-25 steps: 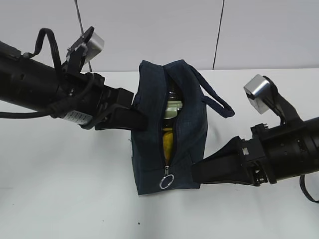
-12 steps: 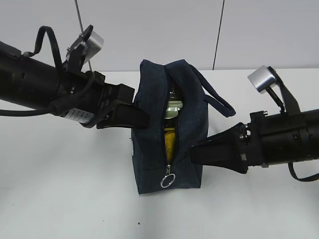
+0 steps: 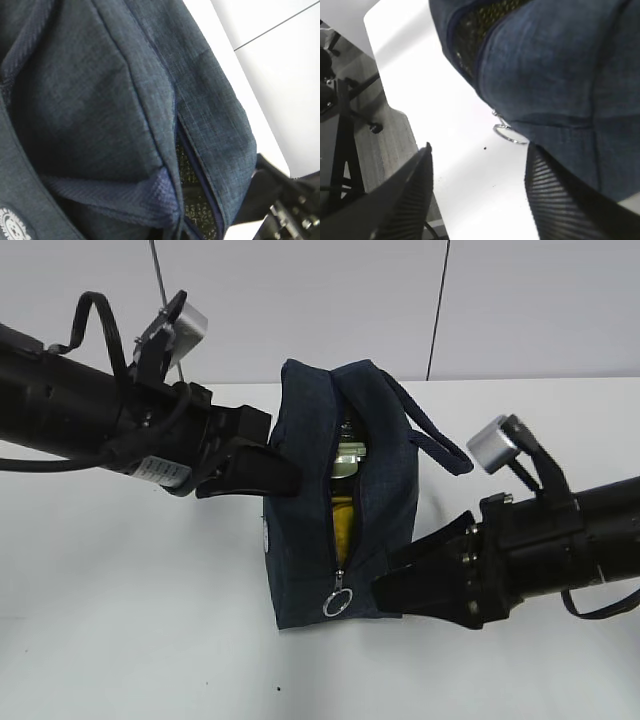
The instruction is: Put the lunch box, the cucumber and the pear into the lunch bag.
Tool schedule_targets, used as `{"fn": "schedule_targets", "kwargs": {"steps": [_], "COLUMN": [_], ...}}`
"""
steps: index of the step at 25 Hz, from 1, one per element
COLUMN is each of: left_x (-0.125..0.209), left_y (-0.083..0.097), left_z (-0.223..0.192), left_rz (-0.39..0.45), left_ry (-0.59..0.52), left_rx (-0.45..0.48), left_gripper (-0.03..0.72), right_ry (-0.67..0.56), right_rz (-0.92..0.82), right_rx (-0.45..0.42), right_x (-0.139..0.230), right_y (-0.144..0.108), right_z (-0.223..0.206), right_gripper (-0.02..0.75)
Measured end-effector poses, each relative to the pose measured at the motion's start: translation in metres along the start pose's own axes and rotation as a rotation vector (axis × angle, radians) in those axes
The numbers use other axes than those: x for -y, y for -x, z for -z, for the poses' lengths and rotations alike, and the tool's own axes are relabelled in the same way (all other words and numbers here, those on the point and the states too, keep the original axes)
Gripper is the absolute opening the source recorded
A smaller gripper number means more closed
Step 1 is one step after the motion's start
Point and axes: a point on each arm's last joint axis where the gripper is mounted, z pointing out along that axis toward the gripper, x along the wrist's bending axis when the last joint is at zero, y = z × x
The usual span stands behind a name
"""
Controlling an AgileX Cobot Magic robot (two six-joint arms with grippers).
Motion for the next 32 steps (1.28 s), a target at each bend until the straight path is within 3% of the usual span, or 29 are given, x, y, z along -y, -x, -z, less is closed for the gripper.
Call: {"fn": "schedule_targets", "kwargs": {"steps": [8,32], "left_x": [-0.001,-0.003], "left_y": [0.0,-0.001], "left_z": [0.0,0.0], "left_rz": [0.01,0.021], "left_ry": [0.014,0.033], "left_rx": [-0.005,-0.008], "left_gripper": [-0.015,-0.015], "right_ry": [-0.127,-0.053], "right_rz": [0.011,0.236], "right_rx": [0.014,0.124], "right_x": [0.024,0.016], "right_y": [0.01,0.019], "right_z": [-0.031,-0.036], "right_gripper": [0.46,0.459]}}
